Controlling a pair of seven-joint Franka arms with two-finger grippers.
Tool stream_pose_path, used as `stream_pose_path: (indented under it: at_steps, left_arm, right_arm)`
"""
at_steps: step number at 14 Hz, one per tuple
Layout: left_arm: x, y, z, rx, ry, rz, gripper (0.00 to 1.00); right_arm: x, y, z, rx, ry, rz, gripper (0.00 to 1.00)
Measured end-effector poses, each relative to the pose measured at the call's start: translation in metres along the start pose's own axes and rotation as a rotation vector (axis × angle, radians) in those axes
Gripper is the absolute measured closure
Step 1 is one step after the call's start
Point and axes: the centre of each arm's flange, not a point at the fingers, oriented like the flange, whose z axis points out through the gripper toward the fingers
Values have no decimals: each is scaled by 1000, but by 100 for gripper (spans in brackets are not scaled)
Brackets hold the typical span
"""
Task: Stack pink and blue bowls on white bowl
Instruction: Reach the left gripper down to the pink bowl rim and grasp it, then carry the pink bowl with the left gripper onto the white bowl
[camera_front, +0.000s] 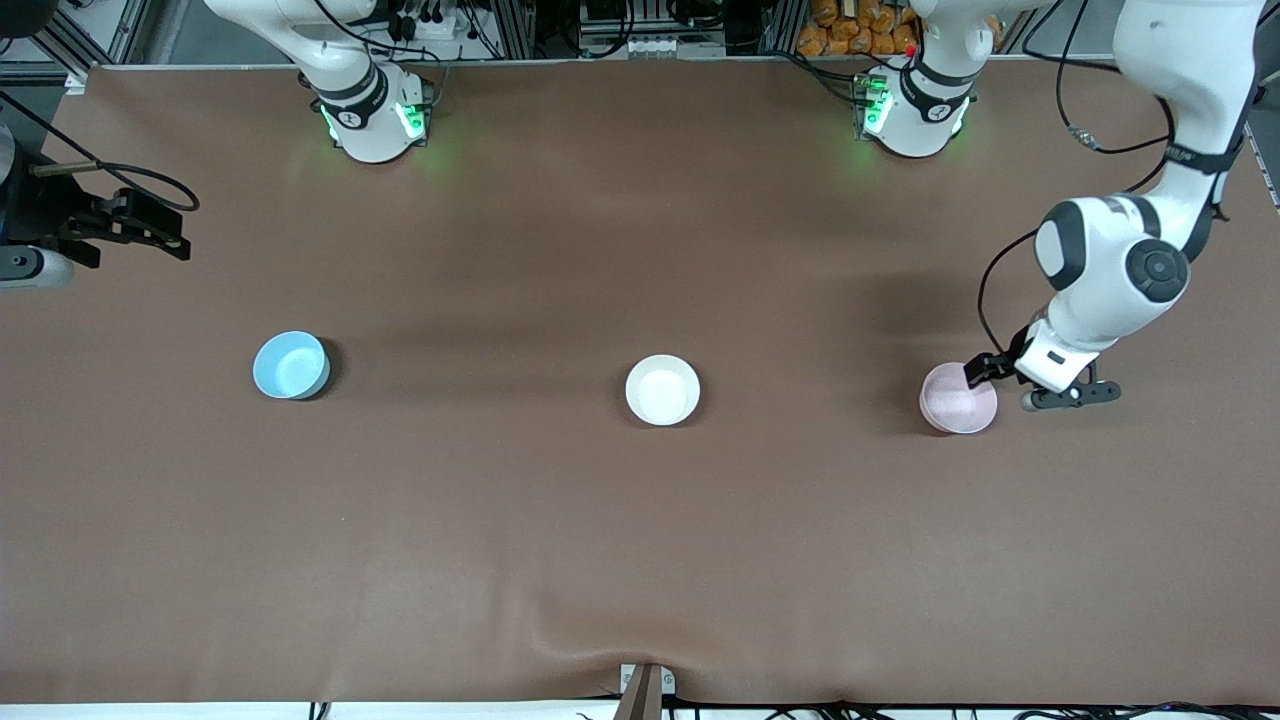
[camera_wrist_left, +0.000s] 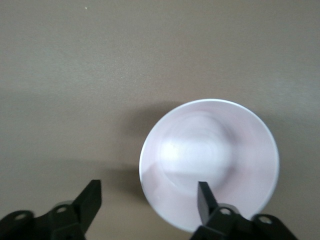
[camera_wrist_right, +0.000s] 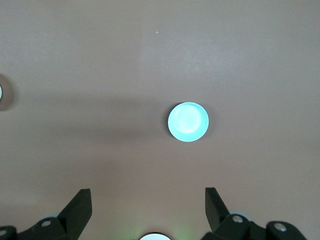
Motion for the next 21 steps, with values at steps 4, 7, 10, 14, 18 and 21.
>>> stream_pose_path:
  at_steps: [4, 7, 10, 14, 18, 21]
  left_arm:
    - [3, -9, 19, -3, -7, -18, 41]
    - [6, -10, 18, -4, -2, -21, 72]
    - [12, -4, 11, -8, 15, -11, 97]
    - [19, 47, -17, -43, 33, 51, 97]
    - [30, 135, -93, -70, -58, -17, 97]
    - [23, 208, -138, -93, -79, -64, 97]
  right_arm:
    - [0, 0, 0, 0, 0, 0, 0]
    - [0, 0, 0, 0, 0, 0, 0]
    - [0, 0, 0, 0, 0, 0, 0]
    - [0, 0, 0, 0, 0, 0, 0]
    - [0, 0, 0, 0, 0, -1, 0]
    - [0, -1, 0, 0, 0, -1, 0]
